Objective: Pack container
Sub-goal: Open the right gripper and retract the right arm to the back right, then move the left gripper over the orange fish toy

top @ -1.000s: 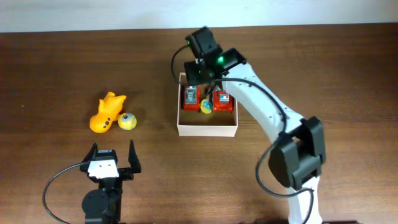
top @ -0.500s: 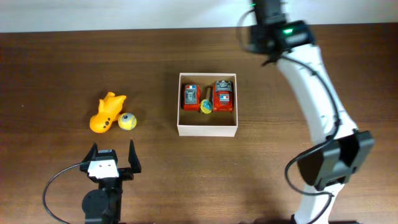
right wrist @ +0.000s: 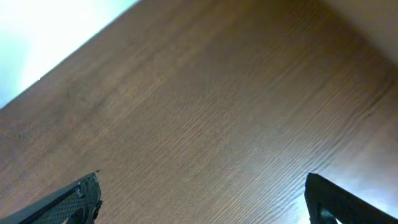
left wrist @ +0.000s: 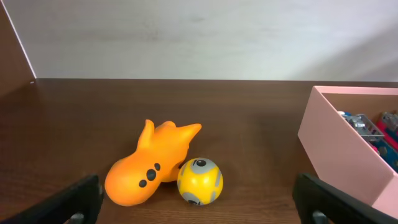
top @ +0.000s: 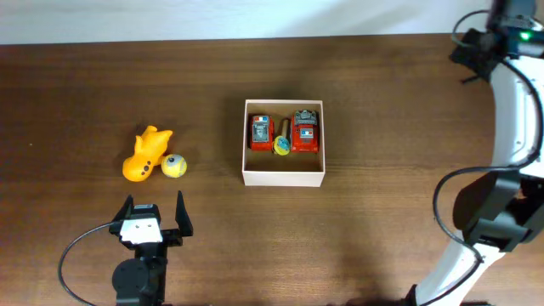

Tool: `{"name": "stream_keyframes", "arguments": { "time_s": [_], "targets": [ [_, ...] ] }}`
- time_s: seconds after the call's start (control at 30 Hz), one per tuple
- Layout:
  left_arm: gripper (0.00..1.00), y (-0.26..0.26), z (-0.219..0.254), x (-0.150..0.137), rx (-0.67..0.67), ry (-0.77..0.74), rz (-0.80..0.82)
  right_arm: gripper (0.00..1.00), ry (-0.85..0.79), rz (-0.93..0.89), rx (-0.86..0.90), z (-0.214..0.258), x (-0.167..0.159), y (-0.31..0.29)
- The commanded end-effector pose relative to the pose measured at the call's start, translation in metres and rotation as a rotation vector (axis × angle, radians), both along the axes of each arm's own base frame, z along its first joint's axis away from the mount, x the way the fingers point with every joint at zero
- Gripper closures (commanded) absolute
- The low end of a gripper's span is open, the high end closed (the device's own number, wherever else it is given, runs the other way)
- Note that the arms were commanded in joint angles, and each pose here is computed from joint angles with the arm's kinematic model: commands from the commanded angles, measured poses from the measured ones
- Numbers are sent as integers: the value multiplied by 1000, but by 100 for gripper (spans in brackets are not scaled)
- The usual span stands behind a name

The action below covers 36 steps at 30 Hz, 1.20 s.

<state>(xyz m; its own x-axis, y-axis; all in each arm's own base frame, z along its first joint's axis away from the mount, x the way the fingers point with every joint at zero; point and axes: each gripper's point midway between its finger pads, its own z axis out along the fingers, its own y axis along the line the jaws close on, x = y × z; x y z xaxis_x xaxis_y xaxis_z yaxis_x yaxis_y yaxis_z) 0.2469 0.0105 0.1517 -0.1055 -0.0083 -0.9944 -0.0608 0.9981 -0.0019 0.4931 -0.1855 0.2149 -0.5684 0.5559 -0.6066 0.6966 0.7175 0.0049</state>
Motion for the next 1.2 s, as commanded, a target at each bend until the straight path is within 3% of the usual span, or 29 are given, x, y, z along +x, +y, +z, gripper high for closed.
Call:
{"name": "stream_keyframes", "arguments": {
  "time_s": [0.0,0.3,0.43,0.57,0.73,0.9,1.03,1.17],
  "targets": [
    [1,-3,-2,0,-4,1,-14,1,-3,30,131,-17,1,8],
    [1,4,1,0,0,-8,25,1,11,63,204,-24,-2,19],
    [1,-10,17,1,-10,-73,-58,1,11,63,204,-24,-2,19],
    [1,-8,34,-2,-11,-38,-47,1,11,63,204,-24,-2,19],
    [1,12,66,-1,-3,111,45,1,11,63,204,-24,-2,19],
    [1,23,99,20,-20,282,75,1,11,63,204,-24,-2,19],
    [1,17,97,32,-61,532,31,1,11,63,204,-24,-2,19],
    [1,15,72,25,-95,834,25,1,11,63,204,-24,-2,19]
  ]
}}
